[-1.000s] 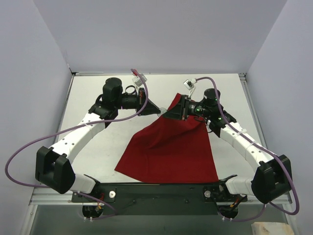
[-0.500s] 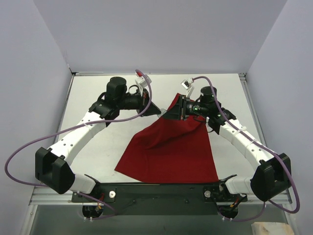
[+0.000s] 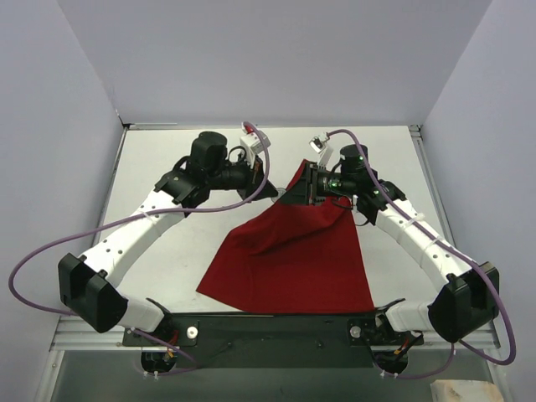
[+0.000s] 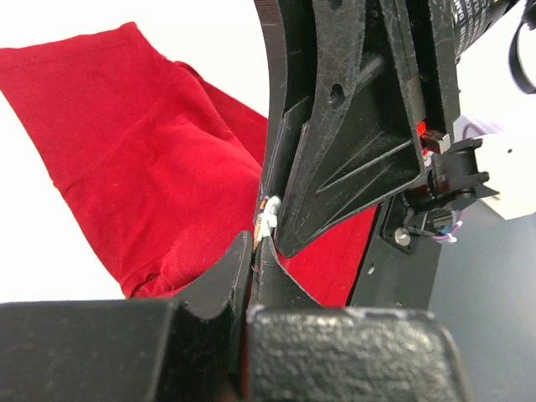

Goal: Pin the brooch onto the clothing

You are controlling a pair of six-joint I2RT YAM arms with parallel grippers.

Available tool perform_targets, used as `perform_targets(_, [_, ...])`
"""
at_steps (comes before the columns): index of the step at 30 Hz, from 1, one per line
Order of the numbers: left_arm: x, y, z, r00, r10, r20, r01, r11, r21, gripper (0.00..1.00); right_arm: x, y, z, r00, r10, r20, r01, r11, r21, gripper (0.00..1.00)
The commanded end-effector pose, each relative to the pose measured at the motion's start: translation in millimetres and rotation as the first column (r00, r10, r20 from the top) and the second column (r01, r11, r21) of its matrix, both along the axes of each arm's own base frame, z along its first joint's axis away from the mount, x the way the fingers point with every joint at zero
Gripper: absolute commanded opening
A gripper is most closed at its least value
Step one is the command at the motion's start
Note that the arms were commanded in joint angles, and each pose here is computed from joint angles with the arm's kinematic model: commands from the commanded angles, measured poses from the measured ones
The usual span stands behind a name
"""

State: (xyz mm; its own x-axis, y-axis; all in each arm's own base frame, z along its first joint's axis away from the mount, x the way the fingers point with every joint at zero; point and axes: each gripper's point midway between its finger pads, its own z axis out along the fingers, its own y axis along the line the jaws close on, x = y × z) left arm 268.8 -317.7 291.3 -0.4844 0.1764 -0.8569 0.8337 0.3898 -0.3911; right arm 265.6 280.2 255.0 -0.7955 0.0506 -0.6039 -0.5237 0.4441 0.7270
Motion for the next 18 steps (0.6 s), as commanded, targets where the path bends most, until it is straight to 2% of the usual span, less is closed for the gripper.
perform_targets(1, [-40.4,-26.3,48.0,0.985,-0.156,0.080,0.162,0.983,-0.086,0.00,16.9,8.6,14.6,0.997,-0.053,0.064,0.053,0.999,-0.001,0.07])
perform_targets(18, [-73.2,-45.7,64.9,0.966,-0.228,0.125,0.237,0.969,-0.064,0.00,22.3,1.2,5.1,0.992,-0.126,0.030,0.127,0.991,-0.039,0.02])
